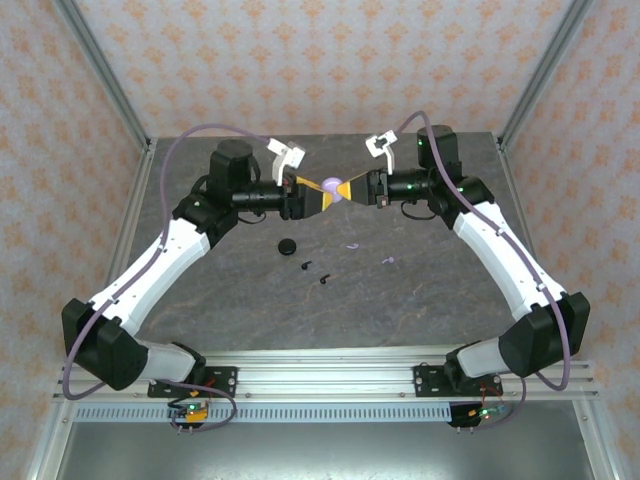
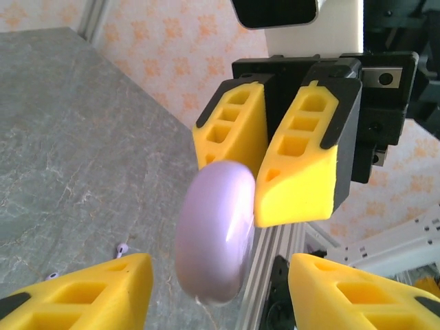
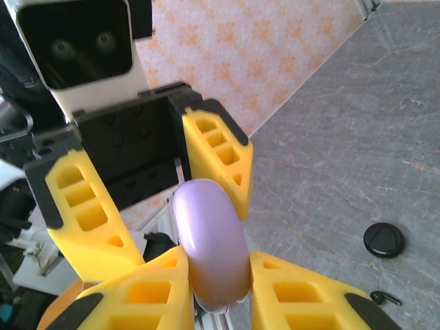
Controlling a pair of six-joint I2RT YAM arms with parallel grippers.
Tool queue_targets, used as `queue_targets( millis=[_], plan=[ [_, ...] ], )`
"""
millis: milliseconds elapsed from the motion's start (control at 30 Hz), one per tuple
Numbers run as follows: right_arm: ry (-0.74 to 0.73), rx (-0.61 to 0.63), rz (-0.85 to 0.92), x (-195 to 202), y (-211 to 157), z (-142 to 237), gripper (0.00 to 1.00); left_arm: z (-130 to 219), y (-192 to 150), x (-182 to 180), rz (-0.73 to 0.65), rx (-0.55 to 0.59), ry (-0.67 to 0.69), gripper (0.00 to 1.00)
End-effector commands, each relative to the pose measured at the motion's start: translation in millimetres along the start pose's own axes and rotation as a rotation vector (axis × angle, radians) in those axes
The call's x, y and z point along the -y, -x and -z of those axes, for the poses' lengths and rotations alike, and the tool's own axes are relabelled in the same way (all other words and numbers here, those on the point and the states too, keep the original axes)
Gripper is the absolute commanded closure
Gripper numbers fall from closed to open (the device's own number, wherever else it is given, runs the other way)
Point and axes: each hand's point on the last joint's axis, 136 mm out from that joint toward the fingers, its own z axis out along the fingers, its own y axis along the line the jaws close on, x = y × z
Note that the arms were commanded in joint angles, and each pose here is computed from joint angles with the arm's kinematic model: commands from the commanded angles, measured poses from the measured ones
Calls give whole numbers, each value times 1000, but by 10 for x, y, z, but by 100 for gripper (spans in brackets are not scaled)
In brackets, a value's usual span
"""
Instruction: Insert the wireless bluetooth earbuds into the charging case
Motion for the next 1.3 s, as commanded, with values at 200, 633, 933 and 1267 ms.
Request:
queue_targets(
  millis=[200,633,933,1267],
  plan=[
    [42,73,35,-176,168,33,77,43,250,82,2,150,-19,44],
    [45,74,35,-193,170,19,77,-64,246,110,15,137,-58,57],
    [38,80,34,-194,193,27,77,-71,202,64,17,129,-34,61],
    [24,87,28,-178,207,30,77,-52,187,26,19,132,-7,65]
  ],
)
